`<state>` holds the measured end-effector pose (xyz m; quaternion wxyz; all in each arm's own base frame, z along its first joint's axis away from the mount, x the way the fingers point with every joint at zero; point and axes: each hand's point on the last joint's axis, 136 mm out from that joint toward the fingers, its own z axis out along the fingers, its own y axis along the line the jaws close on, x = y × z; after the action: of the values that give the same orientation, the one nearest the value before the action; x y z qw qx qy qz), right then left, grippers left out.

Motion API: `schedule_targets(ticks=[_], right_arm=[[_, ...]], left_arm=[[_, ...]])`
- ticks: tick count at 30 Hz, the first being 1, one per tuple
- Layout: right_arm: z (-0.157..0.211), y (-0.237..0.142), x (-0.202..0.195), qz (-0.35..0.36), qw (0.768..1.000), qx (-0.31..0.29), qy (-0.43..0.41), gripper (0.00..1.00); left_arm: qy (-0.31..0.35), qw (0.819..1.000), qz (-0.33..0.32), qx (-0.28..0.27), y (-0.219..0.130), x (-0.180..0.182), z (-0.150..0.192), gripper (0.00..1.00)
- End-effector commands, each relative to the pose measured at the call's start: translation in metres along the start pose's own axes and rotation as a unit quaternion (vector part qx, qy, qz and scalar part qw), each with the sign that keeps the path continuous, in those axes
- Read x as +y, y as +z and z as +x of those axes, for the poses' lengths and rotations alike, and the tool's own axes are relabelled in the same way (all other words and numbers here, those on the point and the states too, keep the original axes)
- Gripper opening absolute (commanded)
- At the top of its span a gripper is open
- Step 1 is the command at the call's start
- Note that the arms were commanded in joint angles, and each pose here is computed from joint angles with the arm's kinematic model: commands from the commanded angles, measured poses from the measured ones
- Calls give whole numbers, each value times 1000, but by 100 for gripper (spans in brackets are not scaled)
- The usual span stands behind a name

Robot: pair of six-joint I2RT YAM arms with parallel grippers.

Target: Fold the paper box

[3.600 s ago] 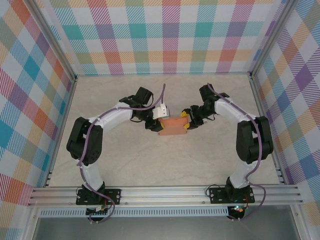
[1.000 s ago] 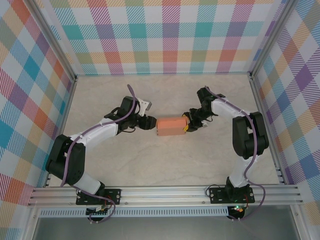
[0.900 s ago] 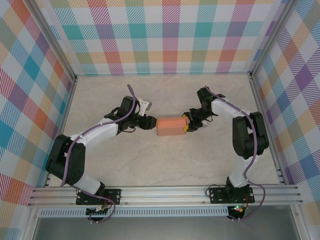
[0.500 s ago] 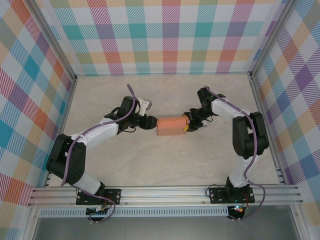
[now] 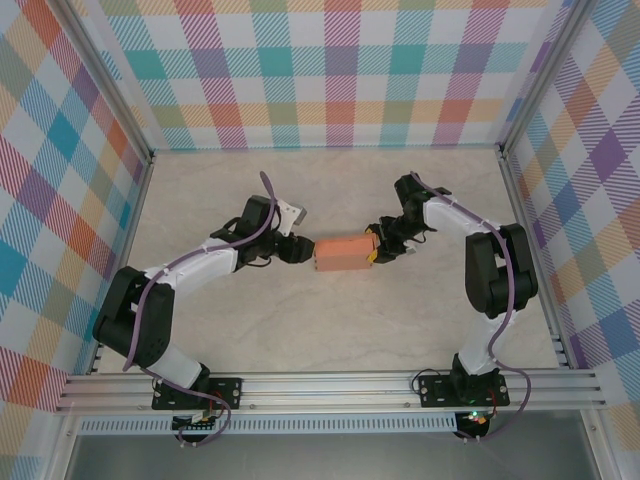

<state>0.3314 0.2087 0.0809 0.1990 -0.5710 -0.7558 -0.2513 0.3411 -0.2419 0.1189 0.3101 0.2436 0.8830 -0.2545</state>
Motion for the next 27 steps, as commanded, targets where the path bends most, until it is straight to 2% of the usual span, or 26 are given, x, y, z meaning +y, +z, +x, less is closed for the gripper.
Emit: schedule_targets(ticks=[1,7,9,11,12,18,27], right_arm=[[-15,8,-7,22,999,-37,19,40],[-20,16,-12,36,998,-38,20,40],[-21,15,-11,34,998,-40,17,39],[-21,15,-10,34,998,-41,12,39],[-21,14,-9,34,998,-42,10,39],[-22,15,-8,34,998,-42,9,39],[-22,16,-9,36,998,-41,9,39]], left_arm=[[42,999,4,5,-2,-5,7,60],[64,997,-20,-47,-34,9,-19,63],[64,996,-19,-66,-44,12,-30,71],[63,994,-16,-86,-51,12,-42,85],[60,994,-17,-90,-52,13,-48,87],[31,997,8,-75,-24,16,-65,80],[15,996,31,-77,6,6,-65,79]])
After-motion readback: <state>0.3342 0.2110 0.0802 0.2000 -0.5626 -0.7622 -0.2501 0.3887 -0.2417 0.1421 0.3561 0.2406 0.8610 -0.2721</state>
